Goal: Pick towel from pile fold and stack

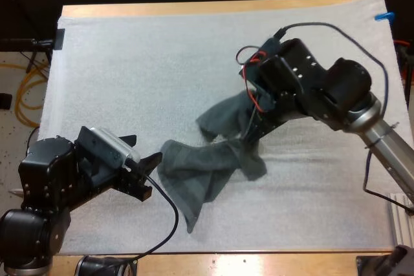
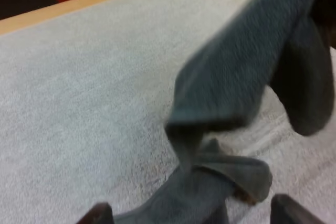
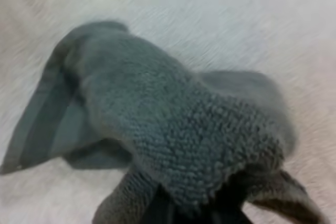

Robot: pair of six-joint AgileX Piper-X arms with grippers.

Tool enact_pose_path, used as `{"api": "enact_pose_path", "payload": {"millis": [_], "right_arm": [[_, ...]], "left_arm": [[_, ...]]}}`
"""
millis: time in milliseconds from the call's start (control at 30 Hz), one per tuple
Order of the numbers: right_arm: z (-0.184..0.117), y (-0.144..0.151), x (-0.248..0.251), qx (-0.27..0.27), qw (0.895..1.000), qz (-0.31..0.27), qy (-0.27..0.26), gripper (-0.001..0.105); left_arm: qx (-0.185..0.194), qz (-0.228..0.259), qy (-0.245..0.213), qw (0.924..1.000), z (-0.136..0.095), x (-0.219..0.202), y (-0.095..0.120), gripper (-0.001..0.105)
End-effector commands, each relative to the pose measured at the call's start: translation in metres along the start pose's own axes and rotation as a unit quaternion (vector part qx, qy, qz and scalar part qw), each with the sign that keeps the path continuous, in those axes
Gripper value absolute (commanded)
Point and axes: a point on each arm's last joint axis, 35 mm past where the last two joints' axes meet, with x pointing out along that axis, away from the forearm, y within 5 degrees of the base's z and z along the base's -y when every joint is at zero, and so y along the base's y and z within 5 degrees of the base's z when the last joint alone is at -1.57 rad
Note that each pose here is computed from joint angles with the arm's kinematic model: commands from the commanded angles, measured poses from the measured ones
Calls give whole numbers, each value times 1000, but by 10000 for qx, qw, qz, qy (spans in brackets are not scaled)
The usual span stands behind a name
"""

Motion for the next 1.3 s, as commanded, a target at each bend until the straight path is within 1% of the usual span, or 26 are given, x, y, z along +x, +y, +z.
{"api": "enact_pose_path", "payload": {"millis": [0, 67, 133, 200, 233, 333, 400, 433, 500, 633, 700, 733, 900, 933, 1000, 1033, 1133, 1167, 1200, 1233, 1267], "right_arm": [[1, 0, -12, 54, 9996, -145, -244, 0], [1, -1, -15, 127, 9992, -238, -297, 0], [1, -2, -16, 159, 9984, -459, -279, 0], [3, -7, -16, 193, 9960, -839, -255, 0], [4, -8, -15, 205, 9953, -912, -270, 0], [6, -20, -11, 523, 9920, -1072, -409, 0], [2, -37, -2, 885, 9883, -1180, -382, 0], [1, -41, 2, 961, 9877, -1179, -364, 0], [-6, -60, 12, 1243, 9848, -1172, -299, 0], [-21, -93, 31, 1627, 9780, -1298, -116, 0], [-32, -117, 43, 1863, 9718, -1441, -63, 0], [-34, -121, 47, 1906, 9707, -1463, -48, 0], [-60, -173, 74, 2337, 9540, -1870, -147, 0], [-63, -178, 75, 2384, 9517, -1928, -172, 0], [-77, -200, 84, 2602, 9417, -2121, -242, 0], [-81, -204, 87, 2660, 9393, -2152, -251, 0], [-99, -231, 94, 3022, 9196, -2463, -480, 0], [-105, -240, 98, 3158, 9120, -2555, -561, 0], [-113, -249, 100, 3335, 9015, -2675, -668, 0], [-117, -254, 100, 3419, 8967, -2721, -706, 0], [-124, -262, 102, 3595, 8862, -2808, -804, 0]], "left_arm": [[46, 10, -47, 10000, 0, -2, -1, 59], [46, 10, -47, 10000, 0, -2, -1, 59], [46, 10, -47, 10000, 0, -2, -1, 59], [46, 10, -47, 10000, 0, -2, -1, 59], [46, 10, -47, 10000, 0, -2, -1, 59], [46, 10, -47, 10000, 0, -2, -1, 59], [46, 10, -47, 10000, 0, -2, -1, 59], [58, 10, -47, 10000, 0, -2, -1, 59], [157, 10, -47, 9999, 0, -2, -1, 59], [282, 11, -37, 9996, 1, -1, 0, 59], [285, 11, 3, 9996, 2, 2, 1, 59], [270, 10, 28, 9996, 2, 3, 2, 59], [98, 8, 324, 9994, 6, 20, 12, 59], [80, 8, 354, 9993, 6, 22, 13, 59], [-3, 7, 497, 9988, 8, 30, 18, 59], [-22, 7, 530, 9986, 8, 32, 19, 59], [-46, 7, 570, 9984, 10, 38, 22, 59], [-24, 7, 533, 9986, 12, 40, 23, 59], [8, 7, 479, 9989, 13, 41, 24, 59], [19, 7, 459, 9989, 14, 41, 24, 59], [49, 8, 407, 9992, 15, 41, 24, 59]]}}
